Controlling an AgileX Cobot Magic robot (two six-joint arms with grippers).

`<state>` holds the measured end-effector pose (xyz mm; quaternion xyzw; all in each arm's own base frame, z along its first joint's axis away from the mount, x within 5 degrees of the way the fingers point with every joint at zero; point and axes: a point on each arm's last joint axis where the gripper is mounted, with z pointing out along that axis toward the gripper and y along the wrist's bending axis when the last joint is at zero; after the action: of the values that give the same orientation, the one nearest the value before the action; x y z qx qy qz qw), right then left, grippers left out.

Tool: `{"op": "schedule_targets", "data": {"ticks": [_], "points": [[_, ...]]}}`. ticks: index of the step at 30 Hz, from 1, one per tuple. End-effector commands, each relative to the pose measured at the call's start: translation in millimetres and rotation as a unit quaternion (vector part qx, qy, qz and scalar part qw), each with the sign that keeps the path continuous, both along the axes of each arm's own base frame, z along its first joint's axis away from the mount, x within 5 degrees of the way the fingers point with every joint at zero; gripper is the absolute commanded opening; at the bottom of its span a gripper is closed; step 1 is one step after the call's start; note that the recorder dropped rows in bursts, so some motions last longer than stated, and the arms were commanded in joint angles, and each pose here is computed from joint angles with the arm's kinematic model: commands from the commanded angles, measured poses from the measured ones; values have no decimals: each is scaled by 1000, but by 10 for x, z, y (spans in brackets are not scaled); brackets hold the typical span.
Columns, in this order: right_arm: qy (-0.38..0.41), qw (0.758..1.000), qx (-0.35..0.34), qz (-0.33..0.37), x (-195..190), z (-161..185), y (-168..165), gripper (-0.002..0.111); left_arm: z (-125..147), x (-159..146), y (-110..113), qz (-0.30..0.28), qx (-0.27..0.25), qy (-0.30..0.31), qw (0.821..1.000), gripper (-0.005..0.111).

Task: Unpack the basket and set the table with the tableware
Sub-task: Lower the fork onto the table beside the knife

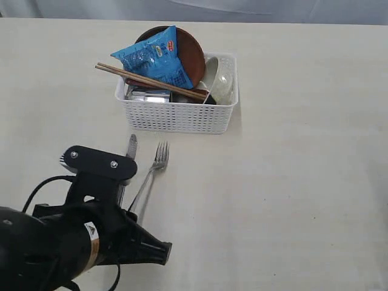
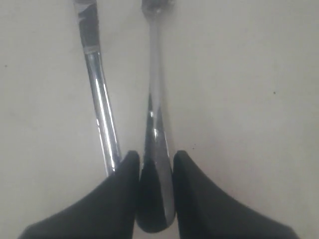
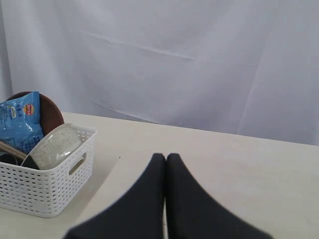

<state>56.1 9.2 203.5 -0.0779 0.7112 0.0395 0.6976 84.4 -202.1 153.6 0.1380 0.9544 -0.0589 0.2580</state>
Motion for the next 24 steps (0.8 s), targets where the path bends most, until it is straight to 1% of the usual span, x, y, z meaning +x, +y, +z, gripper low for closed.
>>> {"op": "schedule_targets", "data": {"ticks": [1,5,7,9,12,16,19,24], "points": [[-7,1000,1,-3,-3,9,-3,0,20,41,-94,8,3,-17,1000,0],[-7,1000,1,-3,-3,9,-3,0,80,98,-94,42,2,-44,998,0],[-7,1000,1,-3,-3,9,-3,0,78,105,-68,56,8,-47,997,0],[-7,1000,1,-3,-3,9,-3,0,50,99,-71,59,12,-41,997,0],[-7,1000,1,-3,-3,9,-3,0,-39,58,-115,60,3,-9,998,0],[-7,1000,1,-3,-3,9,-3,0,-195,26,-196,49,1,18,999,0],[-7,1000,1,-3,-3,9,-3,0,-282,30,-191,61,18,21,998,0],[-7,1000,1,-3,-3,9,-3,0,-283,38,-193,60,18,16,998,0]]}}
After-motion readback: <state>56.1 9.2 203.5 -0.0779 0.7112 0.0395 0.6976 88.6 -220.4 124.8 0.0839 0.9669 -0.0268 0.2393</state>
